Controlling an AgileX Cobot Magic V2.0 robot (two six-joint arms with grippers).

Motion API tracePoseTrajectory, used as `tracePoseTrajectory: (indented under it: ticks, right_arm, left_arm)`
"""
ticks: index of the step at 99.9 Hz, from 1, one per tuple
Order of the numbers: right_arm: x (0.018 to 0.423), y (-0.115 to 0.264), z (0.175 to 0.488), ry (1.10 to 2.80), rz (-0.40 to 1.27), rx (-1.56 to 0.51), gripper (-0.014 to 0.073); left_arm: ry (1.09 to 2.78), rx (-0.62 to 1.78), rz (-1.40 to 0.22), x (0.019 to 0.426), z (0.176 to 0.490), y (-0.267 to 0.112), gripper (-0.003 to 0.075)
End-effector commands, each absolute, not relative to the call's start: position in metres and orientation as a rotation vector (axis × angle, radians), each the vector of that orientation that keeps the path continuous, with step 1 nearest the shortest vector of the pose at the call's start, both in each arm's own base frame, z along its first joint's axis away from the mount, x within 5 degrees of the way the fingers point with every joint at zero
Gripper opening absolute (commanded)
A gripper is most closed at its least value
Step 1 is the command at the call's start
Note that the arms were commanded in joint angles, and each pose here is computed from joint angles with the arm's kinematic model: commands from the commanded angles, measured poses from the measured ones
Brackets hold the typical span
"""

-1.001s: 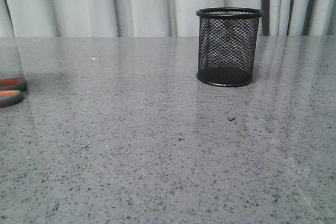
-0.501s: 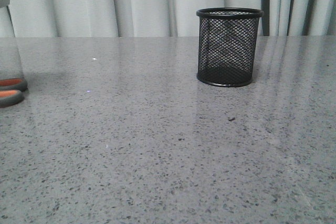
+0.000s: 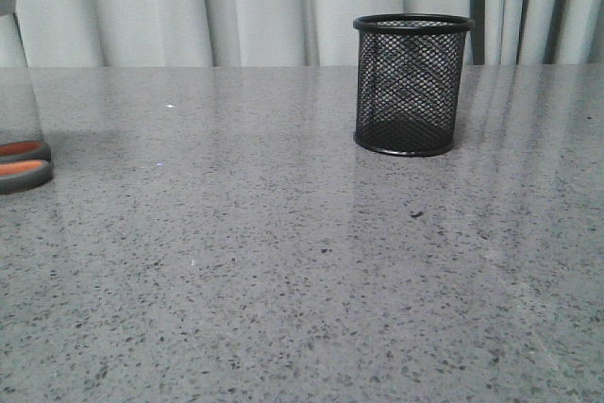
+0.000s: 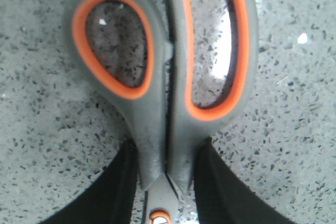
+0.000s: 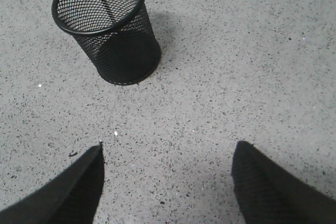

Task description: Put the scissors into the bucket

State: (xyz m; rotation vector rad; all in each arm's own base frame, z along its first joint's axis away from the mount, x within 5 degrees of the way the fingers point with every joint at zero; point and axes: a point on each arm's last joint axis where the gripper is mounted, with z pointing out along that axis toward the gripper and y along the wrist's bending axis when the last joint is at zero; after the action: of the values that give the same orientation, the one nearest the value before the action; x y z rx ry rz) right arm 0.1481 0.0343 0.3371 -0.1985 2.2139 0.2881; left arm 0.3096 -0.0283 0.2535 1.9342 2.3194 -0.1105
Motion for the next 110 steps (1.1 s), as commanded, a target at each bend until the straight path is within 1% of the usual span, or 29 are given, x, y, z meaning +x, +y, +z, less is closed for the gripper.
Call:
tracePoseTrajectory:
  ticks: [1,14,34,46,59,76,85,95,110]
  right_arm:
    - [0.151,0.035,0.353,2.118,0.286,-0.193,0.0463]
    - [0.151,0.035,0.353,2.118,0.286,-0.193,0.0463]
    - [0.151,0.036,0.354,2.116,0.314,-0.187,0.0463]
    - [0.15,0.04,0.355,2.098,0.374,-0.193,0.0463]
    - [0.149,0.049,0.365,2.036,0.509,-0.219,0.0463]
    - [0.145,0.06,0.393,1.895,0.67,-0.253,0.0463]
    - [0.145,0.065,0.407,1.843,0.748,-0.281,0.0463]
    - [0.149,0.071,0.419,1.807,0.834,-0.32,0.0463]
    - [0.157,0.083,0.434,1.72,1.034,-0.364,0.0463]
  left_arm:
    - [2.322,1.831,-0.053,0.315,0.267,-0.028,-0.002]
    - [2.317,1.765,-0.029,0.318,0.292,-0.031,-0.002]
    - [2.179,1.715,0.089,0.306,0.354,-0.05,-0.002]
    - [2.072,1.682,0.163,0.29,0.389,-0.068,-0.002]
    - [1.961,1.669,0.208,0.266,0.419,-0.085,-0.002]
    - [1.872,1.638,0.236,0.239,0.445,-0.103,-0.002]
    - [1.825,1.627,0.22,0.226,0.454,-0.116,-0.002]
    - [1.769,1.637,0.19,0.216,0.461,-0.13,-0.002]
    - [1.679,1.623,0.14,0.201,0.468,-0.157,-0.002]
